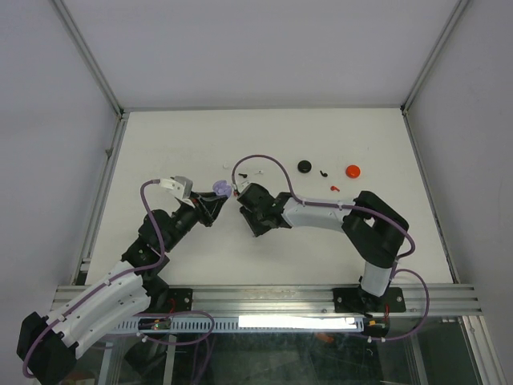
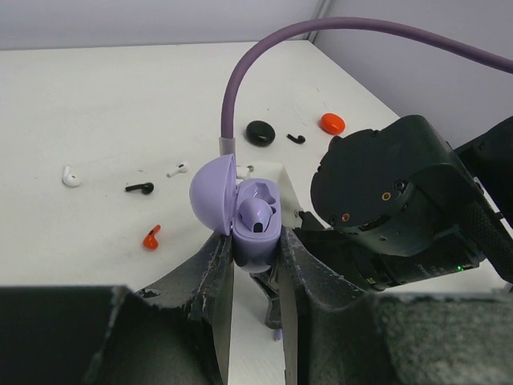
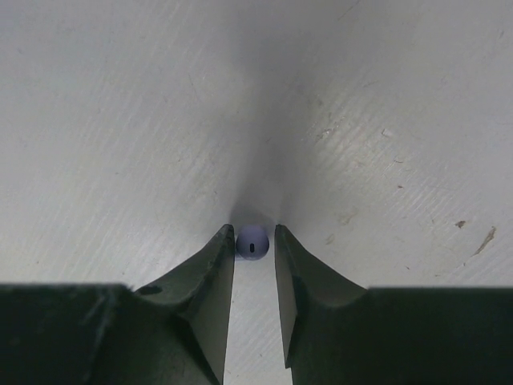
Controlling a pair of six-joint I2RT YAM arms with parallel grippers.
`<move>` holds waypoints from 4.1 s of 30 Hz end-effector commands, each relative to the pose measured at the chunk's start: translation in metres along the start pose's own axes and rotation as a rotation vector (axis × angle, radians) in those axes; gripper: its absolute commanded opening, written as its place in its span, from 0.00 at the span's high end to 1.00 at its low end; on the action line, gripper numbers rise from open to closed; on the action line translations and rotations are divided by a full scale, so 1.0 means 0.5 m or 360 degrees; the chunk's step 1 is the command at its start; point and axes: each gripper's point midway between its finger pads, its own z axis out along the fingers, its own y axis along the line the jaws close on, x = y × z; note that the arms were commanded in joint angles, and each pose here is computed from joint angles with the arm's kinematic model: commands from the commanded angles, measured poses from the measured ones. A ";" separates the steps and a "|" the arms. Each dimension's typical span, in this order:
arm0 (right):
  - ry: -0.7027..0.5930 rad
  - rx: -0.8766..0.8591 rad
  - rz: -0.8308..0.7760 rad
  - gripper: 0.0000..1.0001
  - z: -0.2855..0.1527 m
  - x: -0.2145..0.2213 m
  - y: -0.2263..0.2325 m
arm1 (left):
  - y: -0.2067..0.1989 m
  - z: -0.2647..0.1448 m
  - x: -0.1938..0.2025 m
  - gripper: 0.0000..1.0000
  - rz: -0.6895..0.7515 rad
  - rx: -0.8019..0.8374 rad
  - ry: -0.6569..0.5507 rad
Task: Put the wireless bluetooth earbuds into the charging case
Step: Pick up the earbud from the center of the board, then place the earbud in the charging case.
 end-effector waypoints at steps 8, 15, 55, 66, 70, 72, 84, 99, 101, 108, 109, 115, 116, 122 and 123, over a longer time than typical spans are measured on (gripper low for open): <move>0.0110 0.0109 -0.0124 0.76 -0.019 0.018 -0.013 | -0.013 0.006 -0.018 0.98 -0.0028 0.0045 -0.0059; -0.0048 0.0070 -0.0155 0.85 -0.072 -0.022 -0.012 | -0.026 0.008 -0.019 0.97 -0.0036 0.0102 -0.0062; -0.2063 -0.0321 -0.1245 0.97 -0.618 -0.242 0.083 | -0.238 -0.022 -0.104 0.93 0.0159 0.1057 -0.0200; -0.2137 -0.0362 -0.1318 0.97 -0.610 -0.234 0.105 | -0.255 -0.034 -0.122 0.93 0.0145 0.1128 -0.0233; -0.2133 -0.0345 -0.1321 0.97 -0.601 -0.233 0.105 | -0.259 -0.037 -0.130 0.93 0.0141 0.1139 -0.0250; -0.2140 -0.0358 -0.1325 0.98 -0.603 -0.231 0.108 | -0.260 -0.037 -0.132 0.93 0.0134 0.1140 -0.0252; -0.2136 -0.0419 -0.1350 0.98 -0.602 -0.217 0.121 | -0.257 -0.034 -0.141 0.92 0.0044 0.1113 -0.0285; -0.2020 -0.0514 -0.1383 0.92 -0.576 -0.188 0.131 | -0.243 -0.030 -0.154 0.92 -0.0056 0.1029 -0.0346; -0.2021 -0.0514 -0.1383 0.92 -0.577 -0.185 0.130 | -0.243 -0.032 -0.156 0.92 -0.0054 0.1029 -0.0360; -0.1949 -0.0505 -0.1276 0.78 -0.564 -0.187 0.119 | -0.249 -0.040 -0.147 0.92 -0.0026 0.1083 -0.0365; -0.1939 -0.0508 -0.1271 0.75 -0.562 -0.187 0.120 | -0.249 -0.039 -0.144 0.92 -0.0022 0.1083 -0.0358; -0.1907 -0.0509 -0.1255 0.65 -0.559 -0.191 0.120 | -0.245 -0.036 -0.136 0.92 0.0020 0.1073 -0.0339; -0.1904 -0.0501 -0.1245 0.63 -0.559 -0.193 0.118 | -0.244 -0.035 -0.134 0.92 0.0025 0.1067 -0.0333; -0.1934 -0.0467 -0.1122 0.50 -0.583 -0.207 0.104 | -0.223 -0.021 -0.117 0.92 0.0068 0.0972 -0.0293; -0.1941 -0.0459 -0.1088 0.48 -0.588 -0.211 0.100 | -0.218 -0.019 -0.112 0.92 0.0073 0.0950 -0.0283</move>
